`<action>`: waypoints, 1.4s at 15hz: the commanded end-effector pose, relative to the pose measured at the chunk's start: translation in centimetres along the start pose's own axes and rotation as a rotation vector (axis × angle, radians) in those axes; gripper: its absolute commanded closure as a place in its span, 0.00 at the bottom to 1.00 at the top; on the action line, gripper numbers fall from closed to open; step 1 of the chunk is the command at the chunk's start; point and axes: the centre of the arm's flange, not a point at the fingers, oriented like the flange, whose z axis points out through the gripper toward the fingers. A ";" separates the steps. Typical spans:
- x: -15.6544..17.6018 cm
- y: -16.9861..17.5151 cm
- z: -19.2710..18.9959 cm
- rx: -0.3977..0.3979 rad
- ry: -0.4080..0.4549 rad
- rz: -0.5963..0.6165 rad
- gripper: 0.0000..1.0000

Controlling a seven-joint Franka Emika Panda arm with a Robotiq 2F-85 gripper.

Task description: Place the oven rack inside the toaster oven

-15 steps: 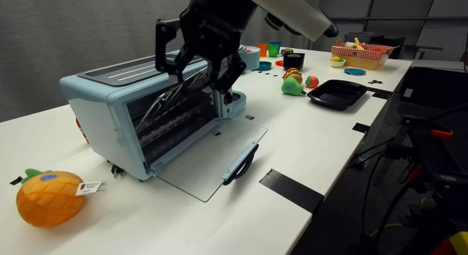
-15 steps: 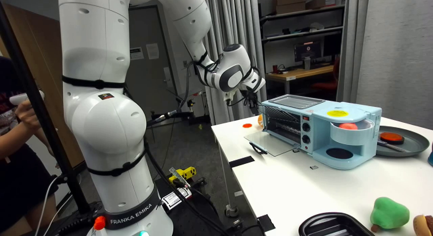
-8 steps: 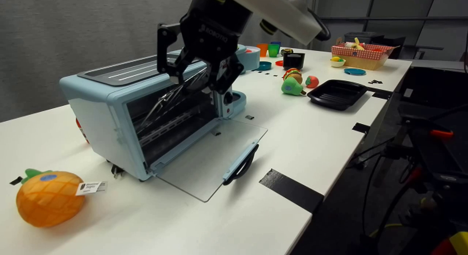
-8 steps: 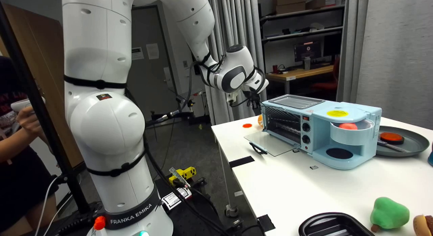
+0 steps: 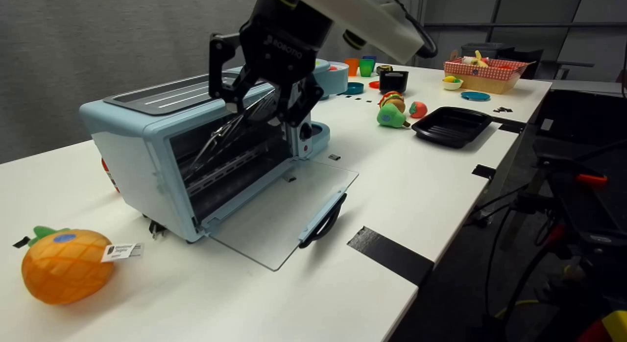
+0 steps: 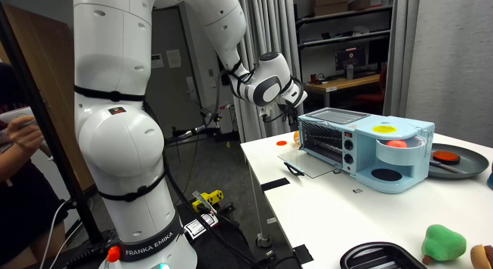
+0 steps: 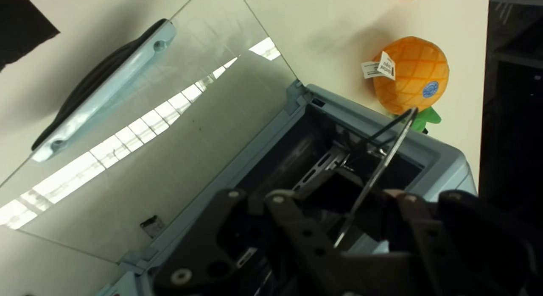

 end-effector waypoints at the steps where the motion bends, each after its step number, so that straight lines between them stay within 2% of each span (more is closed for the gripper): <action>1: 0.3 0.5 -0.9 0.049 0.029 -0.001 0.98; 10: -0.7 0.7 -2.7 0.107 0.072 -0.002 0.98; 15: -0.7 0.3 -0.7 0.154 0.022 0.000 0.98; 21: 1.3 1.7 1.8 0.150 -0.042 0.045 0.98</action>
